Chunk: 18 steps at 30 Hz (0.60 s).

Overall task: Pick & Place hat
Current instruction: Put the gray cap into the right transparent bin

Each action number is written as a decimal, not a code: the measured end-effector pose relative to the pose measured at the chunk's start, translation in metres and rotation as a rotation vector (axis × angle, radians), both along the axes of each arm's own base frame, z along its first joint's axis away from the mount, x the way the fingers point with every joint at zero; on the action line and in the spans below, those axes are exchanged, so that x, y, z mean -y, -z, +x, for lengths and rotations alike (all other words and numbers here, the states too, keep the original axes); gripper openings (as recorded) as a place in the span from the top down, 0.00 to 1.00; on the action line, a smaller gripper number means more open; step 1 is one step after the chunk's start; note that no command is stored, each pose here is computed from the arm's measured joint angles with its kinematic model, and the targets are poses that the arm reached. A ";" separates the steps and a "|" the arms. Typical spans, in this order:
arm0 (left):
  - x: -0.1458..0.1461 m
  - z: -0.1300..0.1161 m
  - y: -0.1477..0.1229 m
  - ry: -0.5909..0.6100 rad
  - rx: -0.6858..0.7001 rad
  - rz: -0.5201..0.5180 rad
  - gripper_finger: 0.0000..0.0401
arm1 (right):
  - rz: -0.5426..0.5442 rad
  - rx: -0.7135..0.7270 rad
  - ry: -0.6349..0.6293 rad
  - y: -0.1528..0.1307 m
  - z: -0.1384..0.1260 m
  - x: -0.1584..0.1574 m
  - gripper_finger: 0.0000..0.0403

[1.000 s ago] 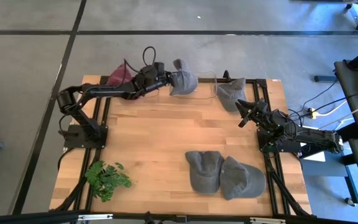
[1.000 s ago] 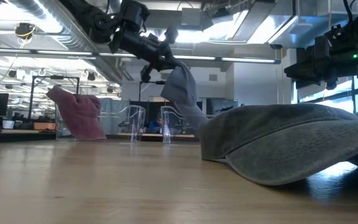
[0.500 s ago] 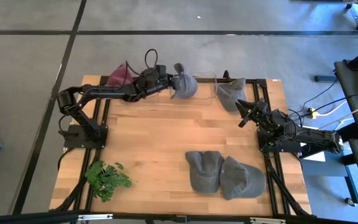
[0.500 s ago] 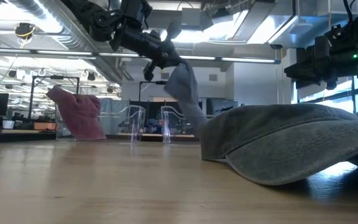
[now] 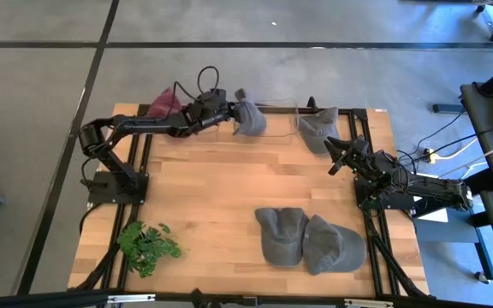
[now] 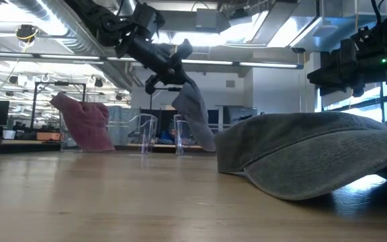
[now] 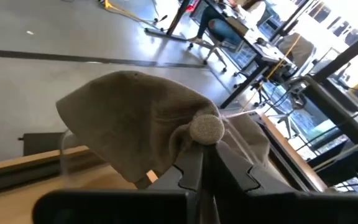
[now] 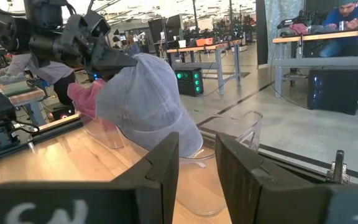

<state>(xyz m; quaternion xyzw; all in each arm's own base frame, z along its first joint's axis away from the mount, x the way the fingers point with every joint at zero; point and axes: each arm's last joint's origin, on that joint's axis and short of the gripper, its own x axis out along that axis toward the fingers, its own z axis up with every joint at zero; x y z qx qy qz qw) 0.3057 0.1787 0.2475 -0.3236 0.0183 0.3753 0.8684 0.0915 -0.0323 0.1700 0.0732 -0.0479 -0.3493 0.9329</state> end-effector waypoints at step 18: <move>-0.007 -0.006 0.005 -0.004 -0.064 -0.015 0.75 | 0.000 -0.001 0.000 0.000 0.000 0.000 0.74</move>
